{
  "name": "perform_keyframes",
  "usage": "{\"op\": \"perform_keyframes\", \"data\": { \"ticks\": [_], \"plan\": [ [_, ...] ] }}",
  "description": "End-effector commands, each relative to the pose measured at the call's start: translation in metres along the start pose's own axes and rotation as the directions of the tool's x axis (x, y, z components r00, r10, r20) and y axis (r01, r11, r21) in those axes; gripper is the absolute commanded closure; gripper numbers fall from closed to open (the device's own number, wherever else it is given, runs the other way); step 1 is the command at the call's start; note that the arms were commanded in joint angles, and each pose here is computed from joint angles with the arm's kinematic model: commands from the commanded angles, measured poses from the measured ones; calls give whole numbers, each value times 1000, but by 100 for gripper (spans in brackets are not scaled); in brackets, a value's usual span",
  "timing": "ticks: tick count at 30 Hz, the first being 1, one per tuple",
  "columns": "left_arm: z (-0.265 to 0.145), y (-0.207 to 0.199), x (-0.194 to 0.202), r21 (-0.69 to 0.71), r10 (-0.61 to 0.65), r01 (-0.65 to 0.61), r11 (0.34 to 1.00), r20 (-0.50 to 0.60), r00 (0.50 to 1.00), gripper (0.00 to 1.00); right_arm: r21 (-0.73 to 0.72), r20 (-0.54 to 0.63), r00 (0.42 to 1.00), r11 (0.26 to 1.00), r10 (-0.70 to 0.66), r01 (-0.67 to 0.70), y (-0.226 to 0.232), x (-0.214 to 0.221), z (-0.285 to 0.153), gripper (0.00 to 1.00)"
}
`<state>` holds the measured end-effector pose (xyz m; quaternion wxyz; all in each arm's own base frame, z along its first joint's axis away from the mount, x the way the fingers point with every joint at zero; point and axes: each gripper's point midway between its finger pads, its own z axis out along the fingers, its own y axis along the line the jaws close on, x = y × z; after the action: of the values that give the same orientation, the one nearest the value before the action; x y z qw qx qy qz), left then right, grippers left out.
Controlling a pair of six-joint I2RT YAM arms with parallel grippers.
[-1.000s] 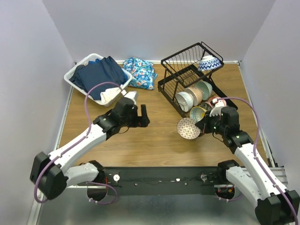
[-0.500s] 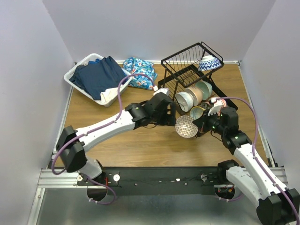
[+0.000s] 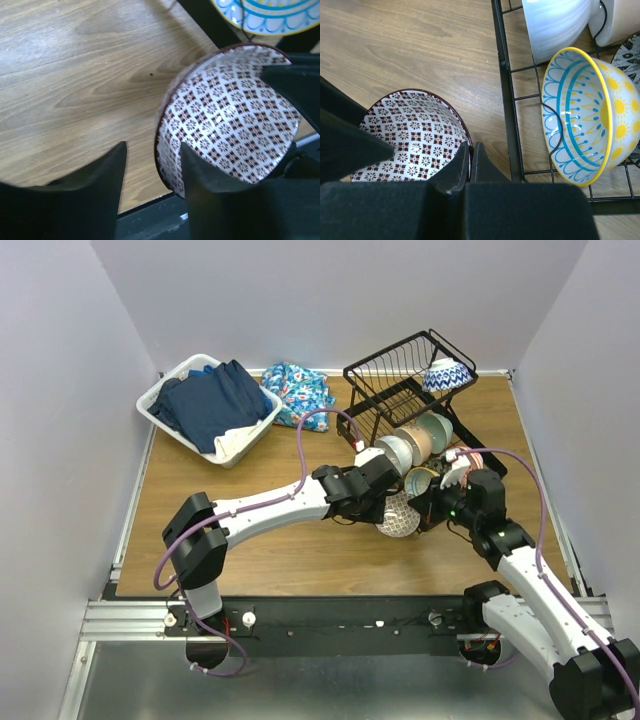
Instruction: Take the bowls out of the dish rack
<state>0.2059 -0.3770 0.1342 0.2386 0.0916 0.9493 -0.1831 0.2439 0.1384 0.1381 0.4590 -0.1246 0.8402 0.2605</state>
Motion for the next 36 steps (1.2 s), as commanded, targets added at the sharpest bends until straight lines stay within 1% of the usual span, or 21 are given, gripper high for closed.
{"op": "perform_keyframes", "data": {
  "ticks": [1, 2, 5, 6, 7, 8, 11, 12, 15, 16, 18, 21, 22, 25, 26, 27, 28, 30, 33, 34, 36],
  "plan": [
    [2, 3, -5, -60, -7, 9, 998, 33, 999, 52, -50, 51, 999, 999, -8, 11, 10, -8, 2, 99],
    [3, 4, -4, -67, -4, 6, 998, 33, 999, 54, -52, 49, 999, 999, -6, 8, 10, -7, 2, 99],
    [6, 2, -1, -69, 2, 0, 998, 29, 1000, 69, -49, 52, 999, 999, -2, 4, 10, -8, 1, 99],
    [6, 1, 0, -65, 6, -4, 998, 27, 1000, 71, -47, 50, 999, 999, -1, 3, 9, -6, 1, 99],
    [7, 0, 1, -64, 5, -4, 998, 25, 1000, 81, -48, 51, 999, 999, -4, 6, 10, -6, 2, 99],
    [7, 0, 2, -64, 7, -5, 998, 24, 1000, 87, -49, 53, 999, 999, 0, 3, 10, -7, 1, 99],
    [8, 1, 4, -68, 11, -9, 998, 21, 1000, 100, -50, 57, 998, 999, 8, -5, 11, -7, 1, 99],
    [7, 2, 3, -68, 11, -9, 998, 24, 1000, 100, -53, 62, 998, 999, 9, -5, 12, -7, 0, 99],
    [6, 4, 3, -75, 11, -9, 997, 31, 999, 100, -54, 68, 998, 999, 10, -6, 12, -8, -1, 89],
    [5, 7, 3, -78, 11, -8, 997, 38, 999, 100, -62, 68, 998, 998, 8, -4, 14, -9, -1, 78],
    [3, 9, 2, -81, 8, -4, 997, 45, 999, 100, -71, 74, 997, 997, 6, -1, 16, -13, -2, 68],
    [-2, 15, 0, -86, 5, 1, 996, 69, 998, 100, -95, 93, 996, 995, 1, 8, 22, -19, -6, 49],
    [-4, 19, 0, -87, 2, 4, 996, 75, 997, 100, -104, 106, 994, 995, -3, 14, 25, -23, -9, 35],
    [-8, 33, -2, -95, -19, 27, 995, 84, 996, 100, -94, 127, 992, 995, -5, 17, 27, -31, -14, 16],
    [-9, 39, -2, -100, -26, 35, 994, 86, 996, 100, -86, 146, 989, 996, -6, 19, 27, -37, -18, 12],
    [-10, 49, -7, -111, -46, 57, 992, 95, 994, 100, -83, 152, 988, 996, -6, 19, 28, -40, -21, 11],
    [-12, 60, -5, -121, -59, 71, 990, 98, 993, 100, -65, 164, 986, 998, -8, 19, 26, -43, -23, 6],
    [-16, 76, -7, -122, -94, 107, 987, 107, 990, 100, -66, 184, 983, 997, -20, 33, 29, -48, -30, 0],
    [-22, 112, -16, -120, -177, 194, 974, 138, 974, 100, -88, 219, 974, 992, -64, 85, 36, -55, -39, 0],
    [-26, 131, -22, -121, -223, 243, 962, 160, 962, 100, -77, 224, 973, 994, -60, 79, 35, -55, -40, 0],
    [-30, 149, -28, -126, -246, 271, 954, 185, 951, 100, -69, 236, 970, 995, -51, 69, 34, -56, -42, 0]
  ]
}}
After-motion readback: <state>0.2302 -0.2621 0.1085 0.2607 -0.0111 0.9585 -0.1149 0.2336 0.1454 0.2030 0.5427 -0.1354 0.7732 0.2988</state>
